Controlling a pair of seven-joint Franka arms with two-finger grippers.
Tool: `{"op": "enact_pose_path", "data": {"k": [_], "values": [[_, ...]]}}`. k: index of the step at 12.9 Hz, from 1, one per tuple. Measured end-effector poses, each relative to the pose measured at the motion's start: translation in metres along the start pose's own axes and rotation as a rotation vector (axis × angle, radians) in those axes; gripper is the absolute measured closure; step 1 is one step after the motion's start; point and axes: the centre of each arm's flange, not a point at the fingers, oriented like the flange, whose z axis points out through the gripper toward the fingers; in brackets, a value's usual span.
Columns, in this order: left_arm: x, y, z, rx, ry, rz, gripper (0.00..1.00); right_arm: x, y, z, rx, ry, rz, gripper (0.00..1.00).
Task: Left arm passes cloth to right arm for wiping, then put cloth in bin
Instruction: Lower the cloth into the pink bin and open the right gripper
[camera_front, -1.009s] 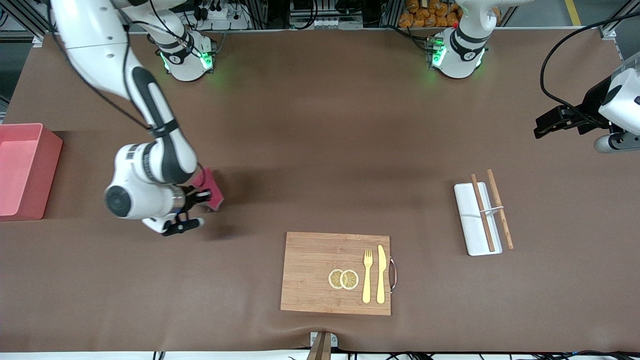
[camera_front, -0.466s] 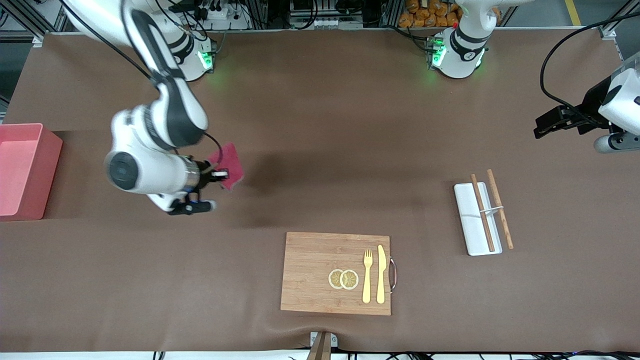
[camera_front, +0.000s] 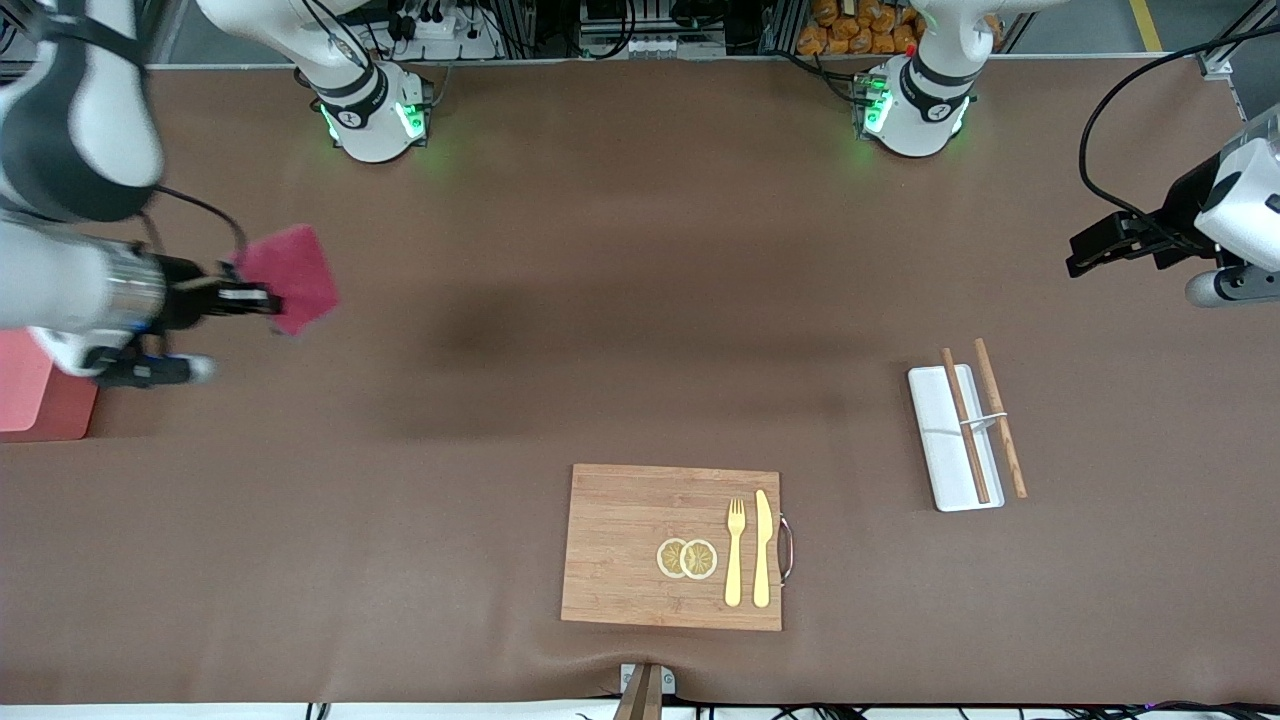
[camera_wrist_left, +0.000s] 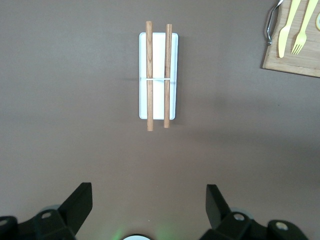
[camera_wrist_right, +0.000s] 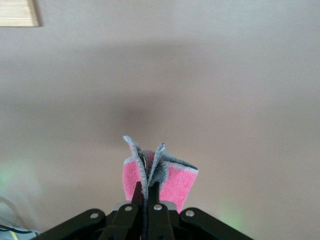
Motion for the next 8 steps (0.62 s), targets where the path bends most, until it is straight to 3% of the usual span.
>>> {"op": "enact_pose_path", "data": {"k": [5,8], "values": [[0.0,0.002,0.002,0.001,-0.004,0.004,0.0,-0.031,0.137,-0.049,-0.105,0.034,0.067,0.95],[0.0,0.002,0.002,0.001,-0.004,0.004,0.0,-0.038,0.221,-0.045,-0.117,0.029,0.035,0.95]]}}
